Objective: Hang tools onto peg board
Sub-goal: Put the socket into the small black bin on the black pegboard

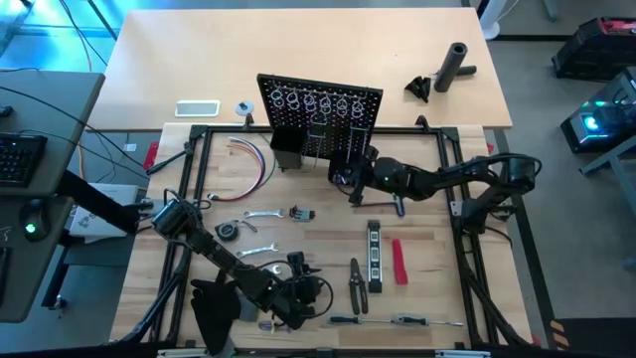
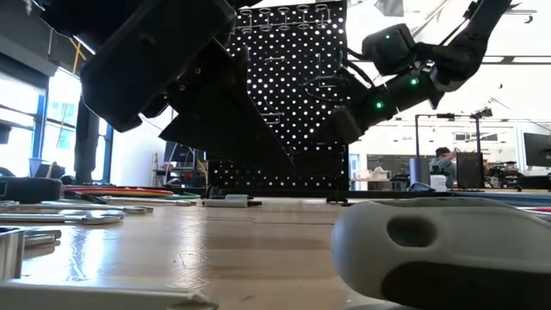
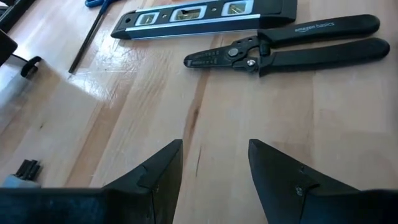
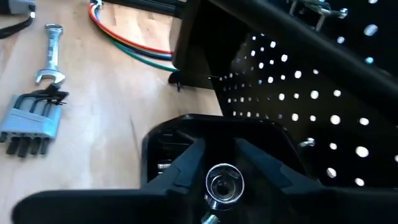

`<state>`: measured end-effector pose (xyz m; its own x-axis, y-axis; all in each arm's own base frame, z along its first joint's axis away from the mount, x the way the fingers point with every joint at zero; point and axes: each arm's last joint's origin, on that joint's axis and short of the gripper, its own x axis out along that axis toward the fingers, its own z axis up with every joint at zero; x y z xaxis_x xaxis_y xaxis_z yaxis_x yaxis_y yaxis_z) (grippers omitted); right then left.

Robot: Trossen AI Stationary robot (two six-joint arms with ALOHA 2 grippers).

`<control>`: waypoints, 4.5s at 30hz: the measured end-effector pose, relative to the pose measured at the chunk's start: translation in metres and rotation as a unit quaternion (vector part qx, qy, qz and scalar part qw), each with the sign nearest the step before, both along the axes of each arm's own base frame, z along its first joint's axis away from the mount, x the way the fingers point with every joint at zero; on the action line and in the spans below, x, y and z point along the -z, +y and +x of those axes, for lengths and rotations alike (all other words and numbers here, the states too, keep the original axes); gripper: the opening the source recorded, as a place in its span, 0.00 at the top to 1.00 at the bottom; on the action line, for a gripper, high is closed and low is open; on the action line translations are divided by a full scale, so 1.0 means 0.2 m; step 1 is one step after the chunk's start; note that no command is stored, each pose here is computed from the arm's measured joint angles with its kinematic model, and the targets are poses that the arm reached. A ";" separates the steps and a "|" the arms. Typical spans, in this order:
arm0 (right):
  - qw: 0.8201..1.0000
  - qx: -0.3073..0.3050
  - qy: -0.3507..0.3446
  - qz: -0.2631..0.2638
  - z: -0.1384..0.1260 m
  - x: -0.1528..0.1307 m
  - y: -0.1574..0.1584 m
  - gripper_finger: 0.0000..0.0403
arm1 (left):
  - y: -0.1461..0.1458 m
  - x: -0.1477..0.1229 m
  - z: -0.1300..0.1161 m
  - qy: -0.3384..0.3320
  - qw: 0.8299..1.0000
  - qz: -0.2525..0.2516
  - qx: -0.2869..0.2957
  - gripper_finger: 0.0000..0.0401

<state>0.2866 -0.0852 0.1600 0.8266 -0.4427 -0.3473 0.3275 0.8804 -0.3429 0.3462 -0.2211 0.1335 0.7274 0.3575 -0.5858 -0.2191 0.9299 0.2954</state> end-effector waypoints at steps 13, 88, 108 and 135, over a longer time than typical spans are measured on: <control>0.999 0.014 -0.027 0.031 0.01 -0.01 0.02 0.57 | -0.05 -0.09 -0.06 0.000 1.000 -0.017 0.019 0.56; 0.979 -0.188 0.012 0.080 0.02 0.03 0.70 0.57 | -0.24 0.04 -0.20 0.117 0.976 -0.151 0.102 0.86; 0.964 -0.256 0.057 0.037 -0.07 0.05 0.94 0.58 | 0.03 -0.13 0.02 -0.015 0.999 -0.029 0.016 0.86; 0.966 -0.130 -0.017 -0.223 -0.50 -0.22 1.34 0.64 | 0.44 -0.50 0.40 -0.329 0.917 -0.199 0.106 0.86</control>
